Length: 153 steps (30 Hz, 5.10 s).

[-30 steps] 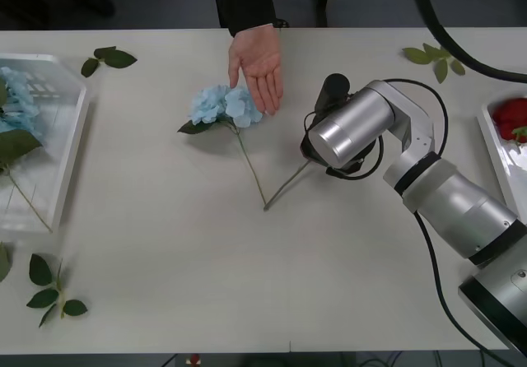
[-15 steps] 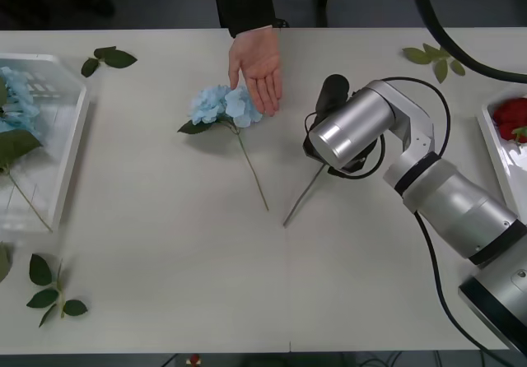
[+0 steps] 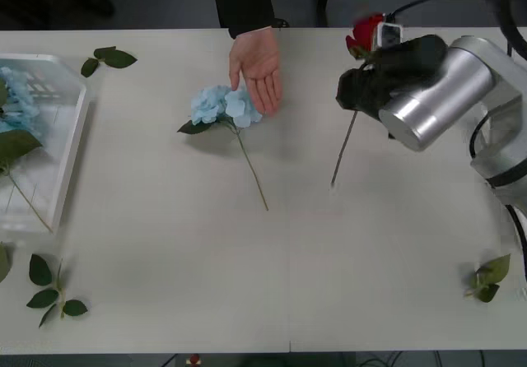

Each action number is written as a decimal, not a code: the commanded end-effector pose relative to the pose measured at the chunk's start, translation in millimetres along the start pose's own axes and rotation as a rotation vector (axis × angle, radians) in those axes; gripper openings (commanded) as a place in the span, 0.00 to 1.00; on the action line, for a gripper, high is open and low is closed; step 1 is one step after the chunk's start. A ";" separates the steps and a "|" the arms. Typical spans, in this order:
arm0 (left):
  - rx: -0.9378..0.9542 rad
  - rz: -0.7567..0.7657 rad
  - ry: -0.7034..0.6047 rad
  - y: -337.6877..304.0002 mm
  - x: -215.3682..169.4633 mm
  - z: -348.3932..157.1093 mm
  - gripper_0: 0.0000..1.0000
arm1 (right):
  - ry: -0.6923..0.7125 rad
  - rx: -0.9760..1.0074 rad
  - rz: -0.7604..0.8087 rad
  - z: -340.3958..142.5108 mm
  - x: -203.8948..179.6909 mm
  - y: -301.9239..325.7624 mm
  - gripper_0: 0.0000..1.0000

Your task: Place the red flowers into the right box and the blue flowers into the left box. If a person shows an open palm, hand one flower to the person first, then continue sorting.

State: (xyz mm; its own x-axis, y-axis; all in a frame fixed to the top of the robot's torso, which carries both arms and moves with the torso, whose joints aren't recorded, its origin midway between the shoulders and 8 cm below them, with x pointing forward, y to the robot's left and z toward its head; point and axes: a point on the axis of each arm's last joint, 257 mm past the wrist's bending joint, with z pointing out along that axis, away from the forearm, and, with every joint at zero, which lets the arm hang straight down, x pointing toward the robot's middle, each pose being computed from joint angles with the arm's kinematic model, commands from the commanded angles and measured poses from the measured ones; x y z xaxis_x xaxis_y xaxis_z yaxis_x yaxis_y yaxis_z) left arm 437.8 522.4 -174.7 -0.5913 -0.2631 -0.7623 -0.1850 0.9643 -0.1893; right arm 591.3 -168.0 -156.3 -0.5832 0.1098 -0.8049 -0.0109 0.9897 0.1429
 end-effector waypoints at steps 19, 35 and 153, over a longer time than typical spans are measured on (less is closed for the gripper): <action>-0.021 0.038 -0.042 2.2 -24.5 -11.4 1.00 | -0.927 -0.498 -0.437 -148.1 -168.1 127.3 0.00; -0.027 0.040 -0.042 3.7 -24.4 -11.4 1.00 | -1.004 -0.510 -0.481 -167.4 -173.4 138.2 0.00; 0.065 0.007 0.007 -431.8 48.7 180.0 1.00 | -0.066 -0.715 -1.000 -215.1 2.6 -145.4 1.00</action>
State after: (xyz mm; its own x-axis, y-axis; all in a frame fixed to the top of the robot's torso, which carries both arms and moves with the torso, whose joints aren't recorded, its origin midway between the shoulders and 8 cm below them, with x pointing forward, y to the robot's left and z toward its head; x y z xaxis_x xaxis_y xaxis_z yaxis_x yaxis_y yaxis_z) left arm 617.7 93.4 -262.8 -0.6267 -0.2803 -0.7271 -0.1495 0.9590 -0.2408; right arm 420.3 -326.6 -63.0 -0.0304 -0.6223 -0.7822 -0.8784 0.3900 -0.2761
